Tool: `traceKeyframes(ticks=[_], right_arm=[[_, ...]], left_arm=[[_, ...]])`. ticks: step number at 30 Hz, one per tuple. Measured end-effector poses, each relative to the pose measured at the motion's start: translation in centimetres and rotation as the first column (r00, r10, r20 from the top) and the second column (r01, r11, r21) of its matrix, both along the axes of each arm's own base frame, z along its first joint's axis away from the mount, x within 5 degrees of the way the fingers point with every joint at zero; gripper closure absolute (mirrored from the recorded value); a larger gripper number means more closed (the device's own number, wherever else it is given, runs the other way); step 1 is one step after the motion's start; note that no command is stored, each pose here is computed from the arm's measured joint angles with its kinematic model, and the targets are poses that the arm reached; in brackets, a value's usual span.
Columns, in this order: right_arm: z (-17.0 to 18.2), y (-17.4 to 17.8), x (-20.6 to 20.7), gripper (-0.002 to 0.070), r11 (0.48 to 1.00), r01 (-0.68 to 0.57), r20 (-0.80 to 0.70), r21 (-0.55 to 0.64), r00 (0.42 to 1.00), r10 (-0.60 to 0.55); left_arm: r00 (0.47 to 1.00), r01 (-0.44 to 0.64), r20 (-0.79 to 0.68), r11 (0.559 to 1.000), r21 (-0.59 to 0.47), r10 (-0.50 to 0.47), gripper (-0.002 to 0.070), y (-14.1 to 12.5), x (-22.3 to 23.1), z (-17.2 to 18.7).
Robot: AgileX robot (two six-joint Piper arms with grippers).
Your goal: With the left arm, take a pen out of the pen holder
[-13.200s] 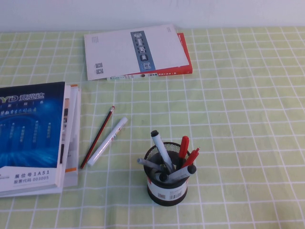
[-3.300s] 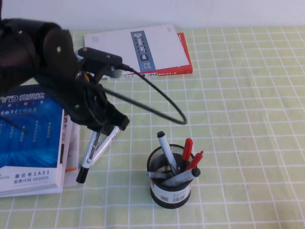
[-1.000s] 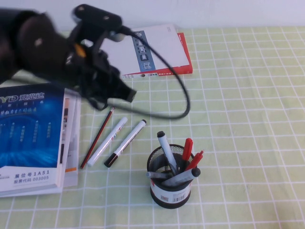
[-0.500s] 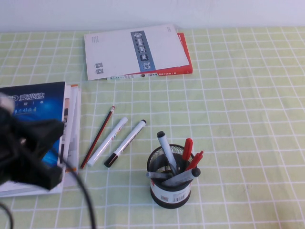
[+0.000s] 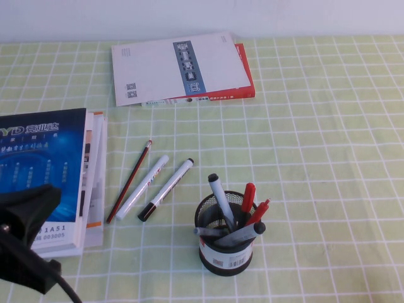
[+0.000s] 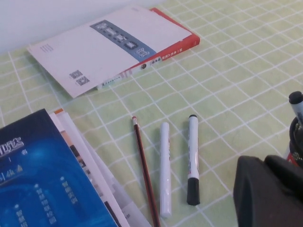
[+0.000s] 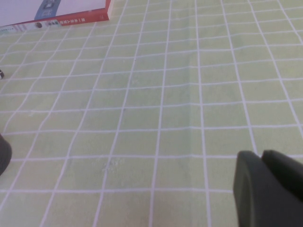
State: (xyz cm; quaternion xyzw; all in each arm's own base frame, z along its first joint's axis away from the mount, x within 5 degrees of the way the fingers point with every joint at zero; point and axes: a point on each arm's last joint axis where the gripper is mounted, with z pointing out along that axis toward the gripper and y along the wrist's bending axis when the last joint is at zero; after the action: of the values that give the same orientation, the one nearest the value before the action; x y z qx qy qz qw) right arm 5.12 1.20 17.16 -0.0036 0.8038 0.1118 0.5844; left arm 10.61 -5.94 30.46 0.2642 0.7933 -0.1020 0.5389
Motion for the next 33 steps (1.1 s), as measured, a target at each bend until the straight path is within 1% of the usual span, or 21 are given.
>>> traceKeyframes(ticks=[4, 6, 10, 14, 17, 20, 24, 27, 30, 33], right_arm=[[0.0, 0.0, 0.0, 0.0691, 1.000, 0.000, 0.000, 0.000, 1.000, 0.000], [0.0, 0.0, 0.0, 0.0691, 1.000, 0.000, 0.000, 0.000, 1.000, 0.000], [0.0, 0.0, 0.0, 0.0691, 1.000, 0.000, 0.000, 0.000, 1.000, 0.000], [0.0, 0.0, 0.0, 0.0691, 1.000, 0.000, 0.000, 0.000, 1.000, 0.000], [0.0, 0.0, 0.0, 0.0691, 1.000, 0.000, 0.000, 0.000, 1.000, 0.000], [0.0, 0.0, 0.0, 0.0691, 1.000, 0.000, 0.000, 0.000, 1.000, 0.000], [0.0, 0.0, 0.0, 0.0691, 1.000, 0.000, 0.000, 0.000, 1.000, 0.000], [0.0, 0.0, 0.0, 0.0691, 1.000, 0.000, 0.000, 0.000, 1.000, 0.000], [0.0, 0.0, 0.0, 0.0691, 1.000, 0.000, 0.000, 0.000, 1.000, 0.000], [0.0, 0.0, 0.0, 0.0691, 1.000, 0.000, 0.000, 0.000, 1.000, 0.000]], left_arm=[[0.996, -0.001, 0.083, 0.999, -0.050, 0.005, 0.0676, 0.0, 0.0, -1.3], [0.992, -0.023, 0.120, 0.996, -0.086, 0.033, 0.0676, 0.6, -0.4, -2.3], [0.970, -0.127, 0.185, 0.977, -0.172, 0.159, 0.0676, 2.5, -2.0, -4.6], [0.926, -0.237, 0.245, 0.946, -0.220, 0.289, 0.0676, 4.1, -3.5, -7.0], [0.890, -0.291, 0.277, 0.920, -0.262, 0.361, 0.0676, 4.8, -4.4, -8.6], [0.867, -0.326, 0.289, 0.900, -0.290, 0.407, 0.0676, 5.1, -4.9, -10.1], [0.861, -0.344, 0.281, 0.893, -0.290, 0.423, 0.0677, 5.2, -5.0, -10.6], [0.877, -0.350, 0.241, 0.897, -0.271, 0.416, 0.0677, 5.1, -5.0, -11.1], [0.896, -0.358, 0.186, 0.903, -0.237, 0.404, 0.0677, 5.1, -5.1, -11.7], [0.915, -0.366, 0.112, 0.915, -0.172, 0.387, 0.0677, 5.0, -5.2, -12.6]])
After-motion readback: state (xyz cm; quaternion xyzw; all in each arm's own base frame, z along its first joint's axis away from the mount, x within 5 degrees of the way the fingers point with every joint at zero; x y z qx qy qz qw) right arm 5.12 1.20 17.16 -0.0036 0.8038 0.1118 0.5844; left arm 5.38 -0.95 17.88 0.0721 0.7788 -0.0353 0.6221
